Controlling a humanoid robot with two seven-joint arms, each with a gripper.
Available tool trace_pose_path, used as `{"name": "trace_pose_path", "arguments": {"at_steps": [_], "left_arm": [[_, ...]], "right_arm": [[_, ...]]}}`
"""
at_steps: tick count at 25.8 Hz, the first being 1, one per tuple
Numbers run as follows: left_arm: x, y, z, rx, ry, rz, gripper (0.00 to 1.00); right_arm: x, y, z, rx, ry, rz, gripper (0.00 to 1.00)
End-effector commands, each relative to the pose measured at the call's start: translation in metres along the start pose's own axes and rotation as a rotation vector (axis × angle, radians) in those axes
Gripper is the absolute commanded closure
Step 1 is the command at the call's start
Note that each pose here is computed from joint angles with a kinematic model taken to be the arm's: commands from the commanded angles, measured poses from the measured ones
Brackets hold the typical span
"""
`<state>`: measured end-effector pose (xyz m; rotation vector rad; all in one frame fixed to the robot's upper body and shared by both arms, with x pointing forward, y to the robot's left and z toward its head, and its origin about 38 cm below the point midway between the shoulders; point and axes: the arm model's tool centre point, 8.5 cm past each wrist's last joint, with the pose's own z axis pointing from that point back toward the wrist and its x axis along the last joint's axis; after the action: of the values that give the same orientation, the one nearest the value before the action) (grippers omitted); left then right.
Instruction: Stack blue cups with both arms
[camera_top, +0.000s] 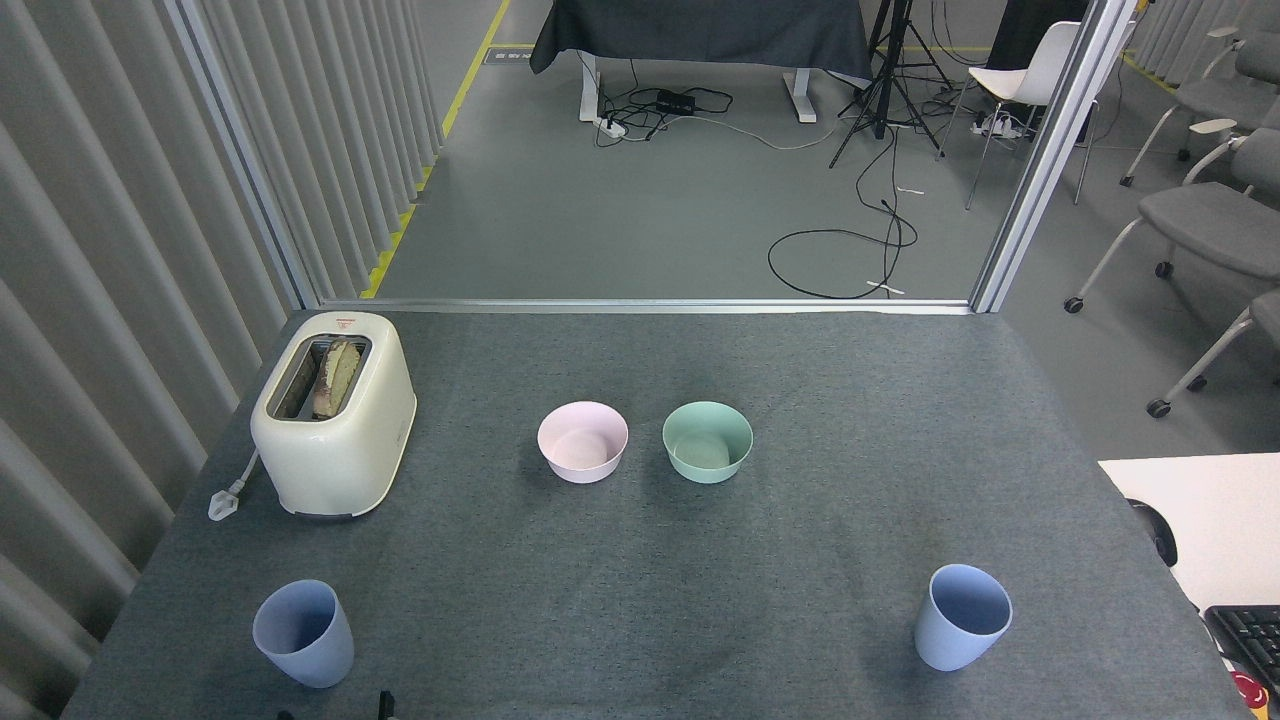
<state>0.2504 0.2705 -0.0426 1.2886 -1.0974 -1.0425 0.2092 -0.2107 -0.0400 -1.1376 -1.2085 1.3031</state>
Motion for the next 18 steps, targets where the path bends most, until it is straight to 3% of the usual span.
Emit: {"name": "trace_pose_path", "arguments": {"at_steps": [1,18], "left_arm": [[-0.003,-0.003,-0.012,-0.006,0.038,0.012,0.0],[-0.016,-0.006,-0.055,-0.002,0.099,-0.006,0.0]], "right_arm": [[0.0,0.001,0.001,0.005,0.0,0.0,0.0],[-0.001,0.001,0.001,0.005,0.002,0.0,0.0]]}}
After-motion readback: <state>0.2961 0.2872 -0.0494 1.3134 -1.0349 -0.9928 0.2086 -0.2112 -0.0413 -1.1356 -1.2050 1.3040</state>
